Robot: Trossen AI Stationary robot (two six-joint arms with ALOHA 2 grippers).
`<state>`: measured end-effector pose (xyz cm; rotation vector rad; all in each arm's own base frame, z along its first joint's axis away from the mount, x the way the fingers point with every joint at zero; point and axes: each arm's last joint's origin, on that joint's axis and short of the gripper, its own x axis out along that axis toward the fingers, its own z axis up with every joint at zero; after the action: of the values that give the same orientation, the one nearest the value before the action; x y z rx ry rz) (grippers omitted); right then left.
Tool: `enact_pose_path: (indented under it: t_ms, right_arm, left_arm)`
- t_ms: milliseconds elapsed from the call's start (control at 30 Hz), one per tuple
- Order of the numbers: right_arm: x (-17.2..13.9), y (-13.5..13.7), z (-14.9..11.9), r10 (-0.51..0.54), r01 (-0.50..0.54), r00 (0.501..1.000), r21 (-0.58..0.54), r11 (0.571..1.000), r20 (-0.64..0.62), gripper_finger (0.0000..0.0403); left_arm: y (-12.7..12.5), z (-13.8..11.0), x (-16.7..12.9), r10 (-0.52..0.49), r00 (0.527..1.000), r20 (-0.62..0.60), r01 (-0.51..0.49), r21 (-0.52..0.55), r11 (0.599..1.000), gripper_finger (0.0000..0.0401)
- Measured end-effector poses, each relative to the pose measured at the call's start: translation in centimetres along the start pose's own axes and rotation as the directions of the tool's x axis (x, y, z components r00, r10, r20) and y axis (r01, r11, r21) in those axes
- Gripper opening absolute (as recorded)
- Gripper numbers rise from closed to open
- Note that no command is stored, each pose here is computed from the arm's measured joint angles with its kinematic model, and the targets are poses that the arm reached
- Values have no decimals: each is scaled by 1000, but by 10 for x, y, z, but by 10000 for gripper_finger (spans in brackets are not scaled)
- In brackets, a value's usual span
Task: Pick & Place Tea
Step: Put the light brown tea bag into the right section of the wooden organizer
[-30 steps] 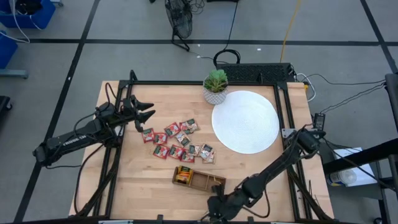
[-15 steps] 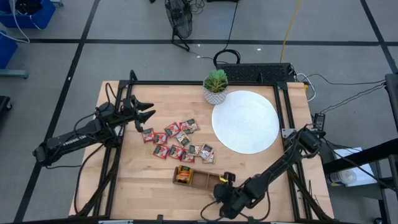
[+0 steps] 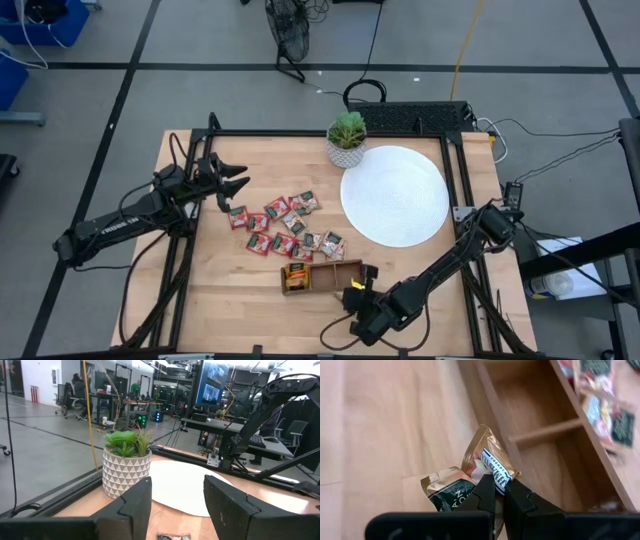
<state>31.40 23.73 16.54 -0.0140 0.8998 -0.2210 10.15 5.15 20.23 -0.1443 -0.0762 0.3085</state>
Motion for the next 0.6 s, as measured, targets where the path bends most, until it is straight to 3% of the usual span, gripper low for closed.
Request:
enact_pose_path:
  t_ms: [67, 133, 267, 333, 600]
  right_arm:
    - [-6, 5, 4, 23, -21, 998, -31, 999, 61, 3]
    - [-15, 7, 8, -18, 27, 988, -54, 998, 156, 3]
    - [-21, 5, 2, -242, 274, 919, -65, 959, 310, 3]
    - [-15, 3, -6, -311, 345, 882, -36, 938, 353, 3]
    - [25, -12, -31, -372, 423, 828, -32, 906, 419, 3]
  left_arm:
    - [0, 0, 0, 0, 1000, 0, 0, 0, 1000, 182]
    - [0, 0, 0, 0, 1000, 0, 0, 0, 1000, 182]
    - [0, 0, 0, 0, 1000, 0, 0, 0, 1000, 182]
    - [0, 0, 0, 0, 1000, 0, 0, 0, 1000, 182]
    - [0, 0, 0, 0, 1000, 1, 0, 0, 1000, 182]
